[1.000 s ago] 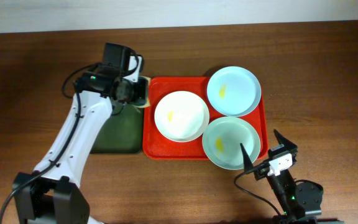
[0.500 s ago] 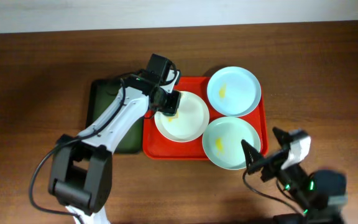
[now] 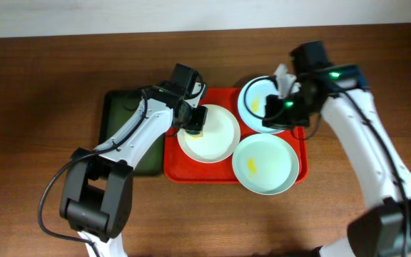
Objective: Clean dirty plates on tray and stack at the side
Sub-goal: 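Grasp the white plate rim with the right gripper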
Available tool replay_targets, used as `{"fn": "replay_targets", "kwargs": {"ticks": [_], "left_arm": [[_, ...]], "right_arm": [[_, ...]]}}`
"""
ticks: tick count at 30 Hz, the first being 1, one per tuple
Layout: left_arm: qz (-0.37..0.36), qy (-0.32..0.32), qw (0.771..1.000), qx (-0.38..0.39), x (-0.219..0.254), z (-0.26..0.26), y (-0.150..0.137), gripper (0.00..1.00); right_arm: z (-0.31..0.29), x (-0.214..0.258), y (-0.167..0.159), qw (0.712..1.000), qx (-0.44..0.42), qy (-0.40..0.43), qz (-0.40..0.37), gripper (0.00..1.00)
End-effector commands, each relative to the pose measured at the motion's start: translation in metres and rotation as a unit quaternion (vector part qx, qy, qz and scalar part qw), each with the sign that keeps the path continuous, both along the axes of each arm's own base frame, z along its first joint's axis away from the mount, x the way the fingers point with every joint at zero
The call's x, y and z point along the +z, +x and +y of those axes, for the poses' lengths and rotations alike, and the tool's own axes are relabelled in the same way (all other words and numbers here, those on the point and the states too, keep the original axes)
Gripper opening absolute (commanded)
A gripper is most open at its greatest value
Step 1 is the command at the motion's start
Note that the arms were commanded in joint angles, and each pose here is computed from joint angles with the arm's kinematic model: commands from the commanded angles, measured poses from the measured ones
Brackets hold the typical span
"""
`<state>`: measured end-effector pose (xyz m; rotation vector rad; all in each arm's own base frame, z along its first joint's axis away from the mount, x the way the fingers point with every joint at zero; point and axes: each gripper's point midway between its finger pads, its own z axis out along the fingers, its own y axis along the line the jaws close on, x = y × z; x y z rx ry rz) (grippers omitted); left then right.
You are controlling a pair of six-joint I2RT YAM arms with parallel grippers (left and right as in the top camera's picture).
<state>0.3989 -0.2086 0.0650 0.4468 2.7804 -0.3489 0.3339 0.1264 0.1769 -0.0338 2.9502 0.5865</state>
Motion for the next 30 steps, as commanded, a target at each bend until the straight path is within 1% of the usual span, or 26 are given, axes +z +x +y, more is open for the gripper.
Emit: {"fn": "replay_targets", "kwargs": {"ticks": [1,2,7,9,11,13,19,26,30], "left_arm": [[-0.001,-0.003,1.000,0.005,0.000,-0.002,0.003,0.00],[-0.002,-0.001,1.000,0.005,0.000,-0.002,0.003,0.00],[-0.017,0.033,0.999,0.020,-0.001,0.011,0.009,0.00],[-0.017,0.035,0.999,0.027,-0.001,0.013,0.010,0.00],[-0.016,0.032,0.999,0.033,-0.001,0.013,0.010,0.00],[-0.016,0.033,0.999,0.033,-0.001,0.013,0.010,0.00],[0.000,0.039,0.999,0.034,-0.020,0.013,0.010,0.00],[0.000,0.039,0.999,0.034,-0.022,0.012,0.011,0.00],[-0.001,0.039,0.999,0.034,-0.021,0.012,0.011,0.00]], "right_arm": [[0.004,-0.041,0.018,0.997,-0.011,-0.070,0.018,0.31],[0.011,-0.051,0.022,0.997,-0.004,-0.071,0.021,0.36],[0.030,-0.100,0.035,0.996,0.017,-0.081,0.045,0.36],[0.030,-0.113,0.038,0.995,0.017,-0.084,0.052,0.36],[0.032,-0.119,0.041,0.995,0.018,-0.083,0.051,0.35],[0.032,-0.123,0.044,0.995,0.018,-0.083,0.050,0.25],[0.039,-0.129,0.045,0.995,0.025,-0.082,0.047,0.25],[0.050,-0.154,0.039,0.995,0.040,-0.086,0.030,0.25],[0.042,-0.156,0.045,0.993,0.034,-0.109,0.017,0.25]]}}
